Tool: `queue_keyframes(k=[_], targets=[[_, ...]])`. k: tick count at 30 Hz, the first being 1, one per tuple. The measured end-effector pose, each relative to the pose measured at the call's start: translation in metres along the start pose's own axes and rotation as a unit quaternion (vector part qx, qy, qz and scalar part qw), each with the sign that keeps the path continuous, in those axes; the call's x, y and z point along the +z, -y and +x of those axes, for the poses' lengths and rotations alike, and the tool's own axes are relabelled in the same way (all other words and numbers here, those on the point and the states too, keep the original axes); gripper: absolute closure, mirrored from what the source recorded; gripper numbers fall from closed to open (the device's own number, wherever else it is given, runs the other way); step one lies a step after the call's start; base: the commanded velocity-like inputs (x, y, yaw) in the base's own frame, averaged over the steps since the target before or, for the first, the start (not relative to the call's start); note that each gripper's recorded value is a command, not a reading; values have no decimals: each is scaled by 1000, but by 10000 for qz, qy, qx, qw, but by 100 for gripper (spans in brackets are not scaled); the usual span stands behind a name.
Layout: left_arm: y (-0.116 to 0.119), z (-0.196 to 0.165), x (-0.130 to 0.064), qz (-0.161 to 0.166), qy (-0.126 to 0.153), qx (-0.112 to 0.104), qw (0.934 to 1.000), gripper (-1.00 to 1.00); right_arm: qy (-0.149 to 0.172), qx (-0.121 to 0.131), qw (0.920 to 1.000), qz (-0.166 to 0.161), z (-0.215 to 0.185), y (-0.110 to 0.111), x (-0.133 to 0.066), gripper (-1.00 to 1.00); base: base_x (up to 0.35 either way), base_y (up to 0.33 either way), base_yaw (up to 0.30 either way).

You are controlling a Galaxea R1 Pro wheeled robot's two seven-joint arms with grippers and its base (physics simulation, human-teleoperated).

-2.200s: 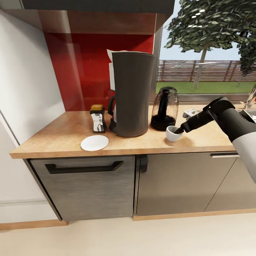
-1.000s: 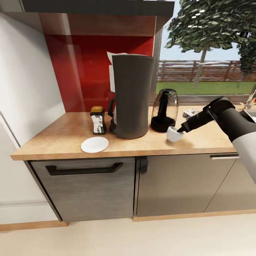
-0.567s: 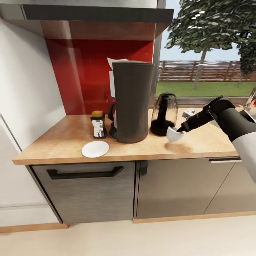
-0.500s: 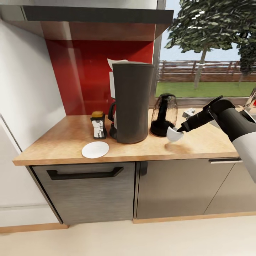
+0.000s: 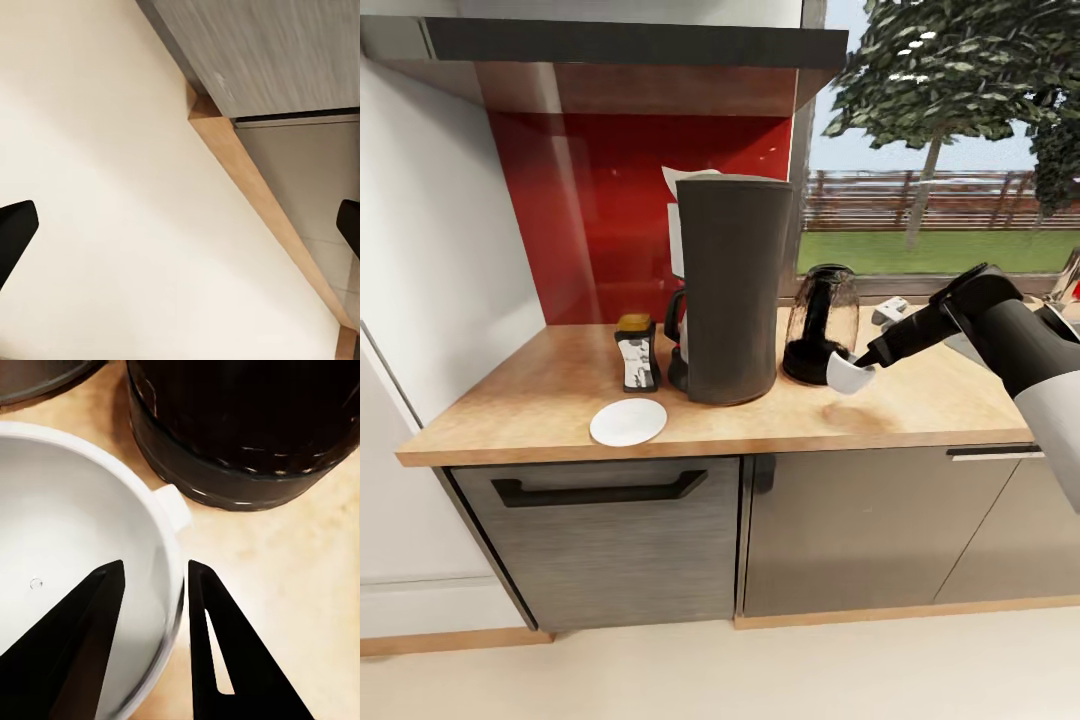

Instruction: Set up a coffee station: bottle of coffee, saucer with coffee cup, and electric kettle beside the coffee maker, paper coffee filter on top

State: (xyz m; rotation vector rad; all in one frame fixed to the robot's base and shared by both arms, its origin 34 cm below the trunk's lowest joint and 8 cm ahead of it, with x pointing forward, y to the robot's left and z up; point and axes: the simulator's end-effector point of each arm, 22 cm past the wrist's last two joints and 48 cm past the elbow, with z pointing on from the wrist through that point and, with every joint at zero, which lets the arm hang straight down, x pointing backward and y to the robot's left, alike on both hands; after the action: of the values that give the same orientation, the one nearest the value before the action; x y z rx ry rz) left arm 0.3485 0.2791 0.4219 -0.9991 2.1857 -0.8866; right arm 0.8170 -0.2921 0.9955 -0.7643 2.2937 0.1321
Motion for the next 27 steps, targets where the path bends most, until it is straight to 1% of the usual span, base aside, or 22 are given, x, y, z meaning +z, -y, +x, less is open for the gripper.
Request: queue_keyframes(k=[3,4,8,16,21,27], targets=[[0,0,0,-1,1,1,10000,-100,-96,-83,9999,63,3,0,3,100,-15,0,0],[0,0,0,-1,1,1,10000,-100,-197,-159,9996,111,7,-1,6,100,-93,0,0],[0,0,0,-3,0,0,10000,-100,-395,-310,9985,195,14,-2,12,100,-206,0,0],[0,0,0,-4,0,0,10000,-100,-453,-356,9981,229,16,-2,13,100,-66,0,0],[0,0,0,-3,1,1,10000,-100,-460,-363,9980,231,16,-2,14,100,-200,0,0],[0,0,0,-2,0,0,10000,-100,-461,-363,9980,235,17,-2,14,100,-71,0,0]])
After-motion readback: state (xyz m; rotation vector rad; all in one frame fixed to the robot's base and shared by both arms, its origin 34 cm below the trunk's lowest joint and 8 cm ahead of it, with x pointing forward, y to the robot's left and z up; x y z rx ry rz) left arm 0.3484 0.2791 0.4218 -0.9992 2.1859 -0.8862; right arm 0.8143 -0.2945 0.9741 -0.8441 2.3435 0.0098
